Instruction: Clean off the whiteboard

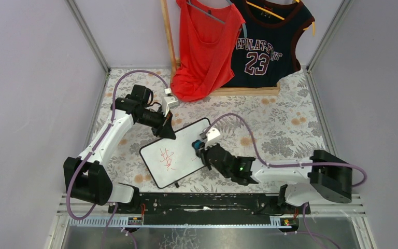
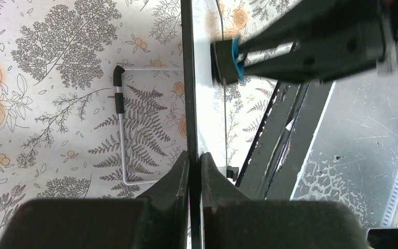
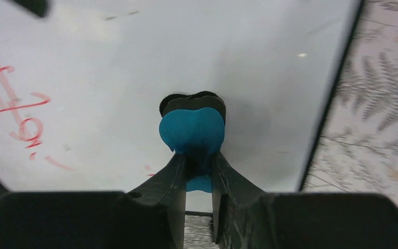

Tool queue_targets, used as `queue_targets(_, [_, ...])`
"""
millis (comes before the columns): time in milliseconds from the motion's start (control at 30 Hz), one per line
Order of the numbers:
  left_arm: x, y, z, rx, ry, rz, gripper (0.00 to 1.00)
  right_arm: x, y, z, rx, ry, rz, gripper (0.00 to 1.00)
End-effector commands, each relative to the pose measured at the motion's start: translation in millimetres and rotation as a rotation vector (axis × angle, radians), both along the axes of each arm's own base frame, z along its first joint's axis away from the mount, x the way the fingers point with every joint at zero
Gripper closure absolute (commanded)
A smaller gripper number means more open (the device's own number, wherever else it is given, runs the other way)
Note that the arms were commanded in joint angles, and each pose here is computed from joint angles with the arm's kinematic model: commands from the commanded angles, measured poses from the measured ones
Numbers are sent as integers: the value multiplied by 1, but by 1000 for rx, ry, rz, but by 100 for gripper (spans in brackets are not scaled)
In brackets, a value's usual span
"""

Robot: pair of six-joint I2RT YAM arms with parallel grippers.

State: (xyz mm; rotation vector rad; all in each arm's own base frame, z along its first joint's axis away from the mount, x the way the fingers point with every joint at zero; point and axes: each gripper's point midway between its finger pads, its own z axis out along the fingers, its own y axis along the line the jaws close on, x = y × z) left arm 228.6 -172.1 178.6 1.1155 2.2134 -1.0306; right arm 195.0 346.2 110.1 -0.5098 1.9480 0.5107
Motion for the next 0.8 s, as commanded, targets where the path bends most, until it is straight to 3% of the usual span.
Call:
queue_targets(0, [-29,19,-39,157,101,-51,100,47,-78,-3,-120,-73,-255,100])
queue_targets(267, [-29,17,-40,149,115,-52,100,34,-53,-4,-48,-21,-162,100])
queue_targets(767, [-29,17,-41,150,122,-53,100,-38,46,-6,-37,-48,12,100])
